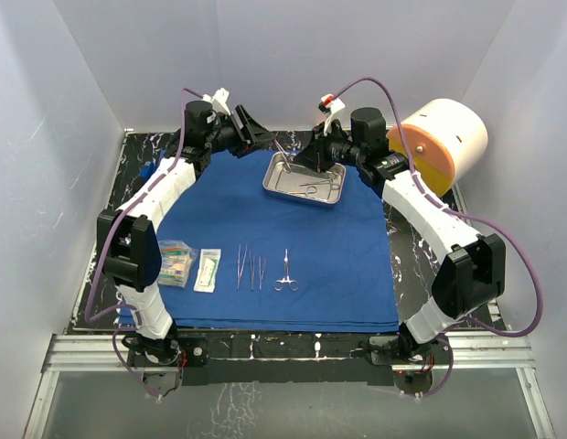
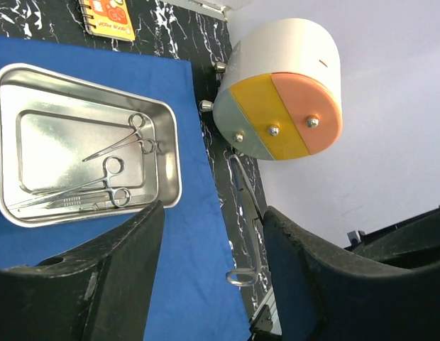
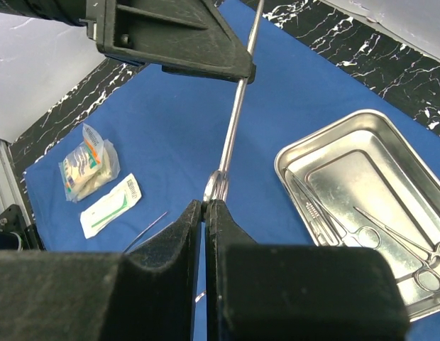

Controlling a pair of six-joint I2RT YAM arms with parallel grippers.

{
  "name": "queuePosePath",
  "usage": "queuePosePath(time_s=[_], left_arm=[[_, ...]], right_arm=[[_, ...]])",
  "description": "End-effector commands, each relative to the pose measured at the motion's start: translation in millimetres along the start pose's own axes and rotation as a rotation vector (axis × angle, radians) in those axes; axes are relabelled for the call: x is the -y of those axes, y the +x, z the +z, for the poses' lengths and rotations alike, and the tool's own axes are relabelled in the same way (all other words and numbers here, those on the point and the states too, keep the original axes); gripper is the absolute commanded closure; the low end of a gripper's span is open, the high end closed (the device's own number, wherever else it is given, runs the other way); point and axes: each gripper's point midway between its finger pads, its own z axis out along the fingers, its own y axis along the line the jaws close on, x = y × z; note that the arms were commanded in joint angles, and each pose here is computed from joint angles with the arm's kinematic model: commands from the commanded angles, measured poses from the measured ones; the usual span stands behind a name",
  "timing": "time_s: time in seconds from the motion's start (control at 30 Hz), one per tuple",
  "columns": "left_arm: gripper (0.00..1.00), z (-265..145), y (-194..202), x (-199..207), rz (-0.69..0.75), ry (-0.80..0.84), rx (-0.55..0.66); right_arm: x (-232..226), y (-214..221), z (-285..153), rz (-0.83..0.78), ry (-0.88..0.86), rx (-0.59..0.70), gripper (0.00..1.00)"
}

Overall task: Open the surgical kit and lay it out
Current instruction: Place the medical item in the surgical kit.

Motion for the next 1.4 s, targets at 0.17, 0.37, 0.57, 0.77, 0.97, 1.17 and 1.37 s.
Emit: queuePosePath(time_s=[0.17, 0.37, 0.57, 0.77, 0.97, 1.17, 1.37], left_arm=[[0.53, 6.0, -14.1, 19.2, -0.030, 0.037, 0.024], [0.65, 10.3, -10.2, 19.7, -0.070, 0.077, 0.015], [0.73, 9.0, -7.8, 18.7, -0.073, 0.078, 0.021], [0.86, 7.5, -6.6, 19.9, -0.070, 0.080, 0.021], [1.00, 5.7, -4.2, 20.4, -0.073, 0.082, 0.015], [1.00, 1.4, 0.1, 18.9, -0.060, 0.066, 0.002], [1.00, -10.3, 21.5, 4.5, -0.018, 0.006, -0.060]], right_arm=[[-10.6, -26.2, -2.9, -0.073, 0.005, 0.078, 1.00], [-10.2, -21.3, -0.9, -0.077, 0.011, 0.068, 1.00], [-11.0, -17.4, -0.2, -0.084, 0.011, 0.062, 1.00], [-13.9, -12.3, 2.8, -0.087, -0.001, 0.051, 1.00], [-18.4, -2.7, 4.7, -0.089, -0.036, 0.038, 1.00], [-21.7, 8.5, 3.7, -0.109, -0.068, 0.010, 0.93], [-22.0, 19.7, -8.7, -0.174, -0.068, -0.043, 0.47]])
